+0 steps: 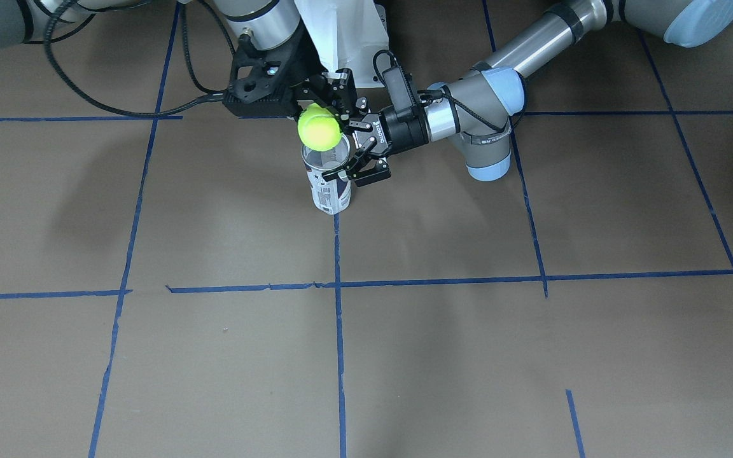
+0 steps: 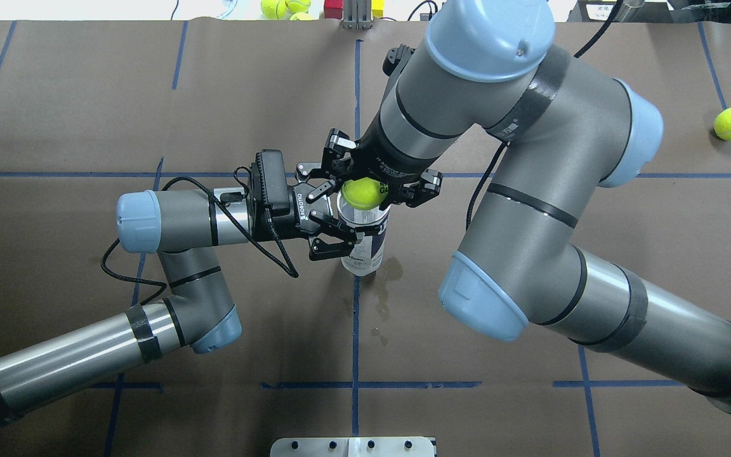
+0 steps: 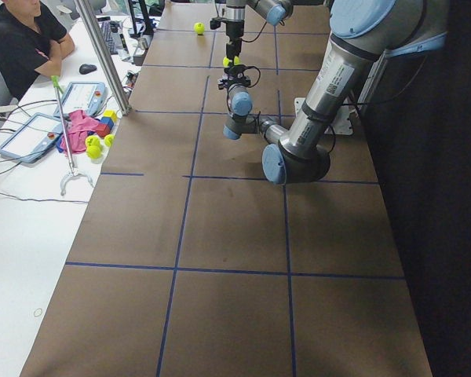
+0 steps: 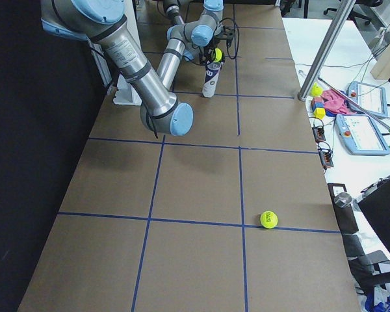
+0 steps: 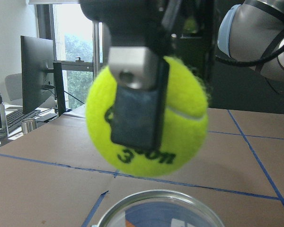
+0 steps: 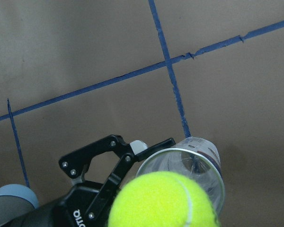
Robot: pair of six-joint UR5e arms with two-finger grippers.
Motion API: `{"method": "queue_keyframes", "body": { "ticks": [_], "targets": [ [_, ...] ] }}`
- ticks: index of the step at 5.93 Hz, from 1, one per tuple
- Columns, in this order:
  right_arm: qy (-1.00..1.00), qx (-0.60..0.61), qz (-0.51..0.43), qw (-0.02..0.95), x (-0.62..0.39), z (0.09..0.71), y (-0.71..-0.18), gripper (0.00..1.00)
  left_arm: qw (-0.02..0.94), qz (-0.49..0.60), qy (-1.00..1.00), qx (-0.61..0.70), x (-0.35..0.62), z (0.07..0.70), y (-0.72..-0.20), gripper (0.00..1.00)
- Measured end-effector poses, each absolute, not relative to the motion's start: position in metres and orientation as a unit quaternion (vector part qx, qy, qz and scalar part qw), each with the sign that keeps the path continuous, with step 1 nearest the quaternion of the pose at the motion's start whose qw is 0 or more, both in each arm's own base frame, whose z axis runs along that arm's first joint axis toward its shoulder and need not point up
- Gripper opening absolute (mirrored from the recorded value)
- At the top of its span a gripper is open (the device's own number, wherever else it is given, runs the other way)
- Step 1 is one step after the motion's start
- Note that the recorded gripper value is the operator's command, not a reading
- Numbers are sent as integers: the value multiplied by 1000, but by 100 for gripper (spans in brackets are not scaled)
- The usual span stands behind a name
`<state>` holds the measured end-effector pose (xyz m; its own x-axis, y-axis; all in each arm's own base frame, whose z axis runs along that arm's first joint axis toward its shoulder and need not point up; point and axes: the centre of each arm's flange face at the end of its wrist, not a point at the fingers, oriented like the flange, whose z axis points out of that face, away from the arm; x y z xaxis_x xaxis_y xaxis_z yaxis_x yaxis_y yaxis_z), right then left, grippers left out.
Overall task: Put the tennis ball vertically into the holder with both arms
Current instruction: 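Lower the ball into the can and open the right gripper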
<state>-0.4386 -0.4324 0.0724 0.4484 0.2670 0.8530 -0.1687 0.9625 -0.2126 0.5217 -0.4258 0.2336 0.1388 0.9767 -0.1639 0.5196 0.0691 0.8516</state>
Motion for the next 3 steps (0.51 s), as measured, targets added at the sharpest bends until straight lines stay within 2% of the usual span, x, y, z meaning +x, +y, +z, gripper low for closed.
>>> {"method": "queue_keyframes", "body": {
  "ticks": [1, 2, 3],
  "targets": [
    [-504, -49, 134, 852, -441, 76, -434, 61, 420, 271, 598, 626, 522, 234, -424, 75],
    [-498, -48, 141, 854, -439, 79, -439, 97, 420, 272, 600, 625, 524, 234, -422, 75],
    [-494, -47, 145, 856, -438, 80, -442, 99, 418, 272, 601, 625, 524, 235, -420, 75]
  ]
}}
